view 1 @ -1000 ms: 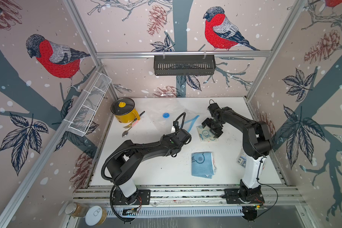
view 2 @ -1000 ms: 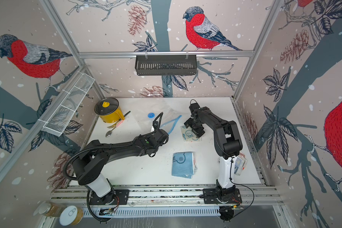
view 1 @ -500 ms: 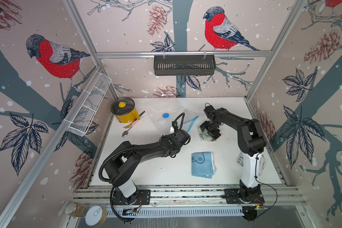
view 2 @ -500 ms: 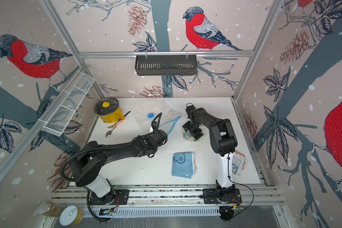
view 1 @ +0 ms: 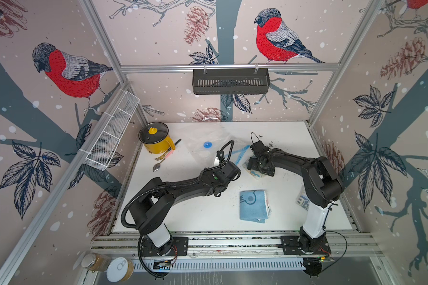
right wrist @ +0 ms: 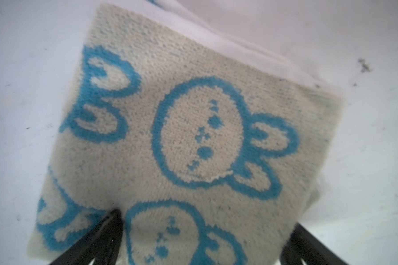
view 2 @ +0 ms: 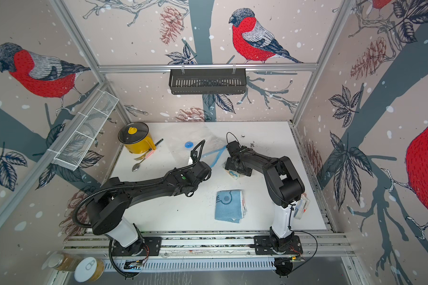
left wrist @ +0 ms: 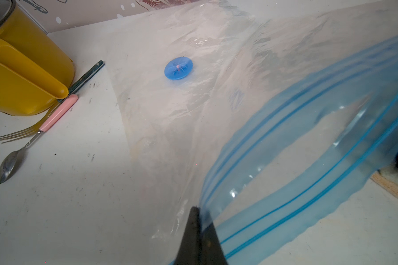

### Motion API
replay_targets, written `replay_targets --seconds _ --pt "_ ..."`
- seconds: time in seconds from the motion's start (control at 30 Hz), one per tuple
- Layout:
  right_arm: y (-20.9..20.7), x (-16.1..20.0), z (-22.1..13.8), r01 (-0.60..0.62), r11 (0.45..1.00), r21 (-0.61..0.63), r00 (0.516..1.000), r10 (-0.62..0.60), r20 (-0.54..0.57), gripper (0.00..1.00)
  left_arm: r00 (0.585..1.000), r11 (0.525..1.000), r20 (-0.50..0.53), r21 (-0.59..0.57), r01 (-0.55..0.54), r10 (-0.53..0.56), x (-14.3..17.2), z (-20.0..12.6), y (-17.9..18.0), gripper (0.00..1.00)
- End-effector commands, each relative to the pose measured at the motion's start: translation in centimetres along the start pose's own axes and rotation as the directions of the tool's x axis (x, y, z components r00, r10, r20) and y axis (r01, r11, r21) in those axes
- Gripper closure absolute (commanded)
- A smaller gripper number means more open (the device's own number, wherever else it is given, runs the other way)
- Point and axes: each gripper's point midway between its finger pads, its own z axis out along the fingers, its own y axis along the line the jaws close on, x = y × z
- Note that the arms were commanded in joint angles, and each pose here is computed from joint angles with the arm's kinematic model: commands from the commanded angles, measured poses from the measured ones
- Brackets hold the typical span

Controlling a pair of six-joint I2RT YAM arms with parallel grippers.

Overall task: Place the folded towel into the vacuum bag
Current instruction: Adjust the towel at the center of the board.

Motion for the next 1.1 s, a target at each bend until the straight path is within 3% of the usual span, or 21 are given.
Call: replay_targets --seconds 0.0,0.1,0.2,0.4,0.5,0.73,1.07 --pt "-4.1 1.5 0.0 0.175 0.975 0.140 0.984 -0.176 -0.004 0.00 0.998 0.997 -0.034 -0.040 -0.060 0.059 -0.1 -0.5 0.7 1.00" --pt "-2.7 0.3 -2.7 0.172 0.985 -0.012 0.980 -0.170 0.101 0.01 0.990 0.990 -0.056 -0.059 -0.131 0.128 -0.2 -0.8 1.1 1.00" --pt "-2.6 -1.7 -5.8 0.109 0.984 -0.144 0.980 -0.082 0.180 0.01 0.980 0.979 -0.059 -0.058 -0.194 0.191 -0.9 -1.2 1.1 1.00" --pt "-5.8 -2.9 -8.1 -0.103 0.943 -0.316 0.979 0.152 0.136 0.01 0.943 0.943 -0.041 0.009 -0.331 0.331 -2.3 -1.5 -0.7 1.00" --pt "-6.7 -1.9 -7.5 -0.155 0.934 -0.322 0.980 0.186 0.065 0.01 0.923 0.923 -0.037 0.041 -0.383 0.384 -2.4 -1.2 -1.7 1.00" --pt "-5.9 0.3 -5.0 -0.267 0.897 -0.353 0.964 0.247 -0.101 0.02 0.915 0.912 -0.082 0.151 -0.381 0.395 0.1 -0.1 -3.9 1.00" --pt "-6.5 0.8 -1.4 -0.311 0.909 -0.278 0.949 0.284 -0.134 0.14 0.912 0.910 -0.091 0.158 -0.382 0.399 1.2 0.8 -4.3 1.00"
